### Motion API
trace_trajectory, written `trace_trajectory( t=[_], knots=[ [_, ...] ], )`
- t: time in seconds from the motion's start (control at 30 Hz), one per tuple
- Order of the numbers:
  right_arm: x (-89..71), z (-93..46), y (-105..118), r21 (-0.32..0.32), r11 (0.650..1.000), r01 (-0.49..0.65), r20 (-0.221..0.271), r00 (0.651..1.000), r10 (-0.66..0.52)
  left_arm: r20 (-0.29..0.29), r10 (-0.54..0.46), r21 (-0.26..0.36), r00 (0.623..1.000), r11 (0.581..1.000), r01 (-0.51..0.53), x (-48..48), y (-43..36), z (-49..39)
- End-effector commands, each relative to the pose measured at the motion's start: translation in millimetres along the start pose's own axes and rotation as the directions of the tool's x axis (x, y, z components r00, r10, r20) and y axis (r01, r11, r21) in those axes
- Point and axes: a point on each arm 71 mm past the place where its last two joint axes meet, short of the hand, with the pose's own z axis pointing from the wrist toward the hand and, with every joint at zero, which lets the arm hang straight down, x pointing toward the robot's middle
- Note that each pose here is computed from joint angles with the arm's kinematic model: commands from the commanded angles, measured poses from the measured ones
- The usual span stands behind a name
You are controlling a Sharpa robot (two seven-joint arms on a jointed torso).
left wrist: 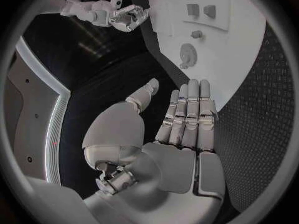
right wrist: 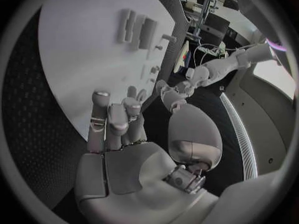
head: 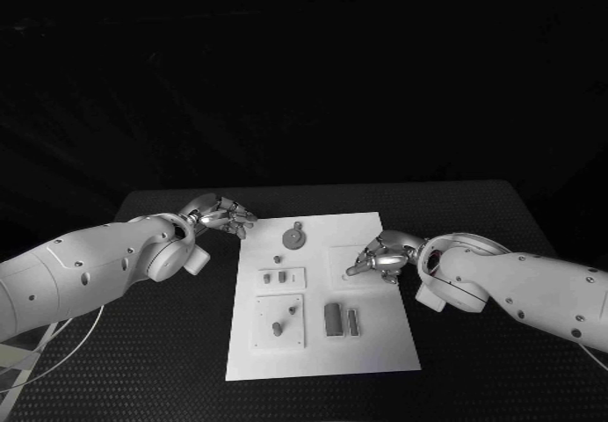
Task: Assemble the parts on the task board
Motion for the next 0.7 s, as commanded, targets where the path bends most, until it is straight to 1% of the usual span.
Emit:
trace_trajectory(
  t=[0.03,0.07,0.13,0.17,0.27,0.33,0.37,0.4,0.5,0.57,0.6,0.63,0.67,0.7],
  knots=[
    [-18.6,5.0,4,-0.158,0.976,-0.149,0.110,0.980,0.167,0.015,-0.041,0.019,0.999,0.999,0.041,1.2,-3.2,1.4],
    [-24.2,7.6,2,-0.176,0.969,-0.174,0.123,0.973,0.197,0.018,-0.054,0.024,0.998,0.998,0.054,1.3,-3.7,1.5],
    [-35.5,12.8,-3,-0.191,0.951,-0.243,0.162,0.948,0.275,0.026,-0.076,0.029,0.997,0.997,0.075,1.2,-4.3,1.3],
    [-38.4,14.6,-4,-0.193,0.944,-0.269,0.166,0.939,0.302,0.030,-0.085,0.030,0.996,0.996,0.084,0.8,-4.3,1.3],
    [-49.7,23.1,-9,-0.208,0.898,-0.389,0.181,0.887,0.426,0.051,-0.135,0.032,0.990,0.991,0.133,-0.9,-4.3,1.3],
    [-55.9,31.6,-9,-0.227,0.869,-0.441,0.187,0.856,0.483,0.072,-0.179,0.033,0.981,0.984,0.177,-3.2,-3.9,0.3],
    [-60.5,37.0,-9,-0.239,0.860,-0.451,0.199,0.844,0.498,0.086,-0.222,0.032,0.971,0.975,0.220,-4.7,-4.0,0.5],
    [-63.5,39.9,-10,-0.243,0.859,-0.450,0.214,0.839,0.500,0.096,-0.243,0.036,0.965,0.970,0.240,-5.8,-4.9,1.3],
    [-70.5,48.2,-17,-0.221,0.866,-0.449,0.285,0.819,0.498,0.118,-0.276,0.057,0.954,0.961,0.271,-11.1,-9.1,4.5],
    [-73.6,52.4,-23,-0.229,0.857,-0.463,0.300,0.804,0.514,0.132,-0.296,0.076,0.946,0.955,0.288,-16.3,-14.7,7.4],
    [-75.8,53.8,-25,-0.239,0.847,-0.475,0.308,0.790,0.530,0.138,-0.305,0.087,0.942,0.951,0.295,-19.0,-17.7,8.9],
    [-77.2,55.9,-26,-0.252,0.833,-0.493,0.305,0.777,0.551,0.142,-0.317,0.097,0.938,0.947,0.305,-22.1,-19.5,9.2],
    [-78.3,58.1,-25,-0.267,0.817,-0.511,0.292,0.765,0.574,0.149,-0.328,0.104,0.933,0.943,0.315,-25.0,-20.2,8.5],
    [-79.9,59.1,-25,-0.279,0.808,-0.519,0.286,0.758,0.586,0.152,-0.337,0.109,0.929,0.940,0.323,-27.0,-20.8,8.1]
  ],
)
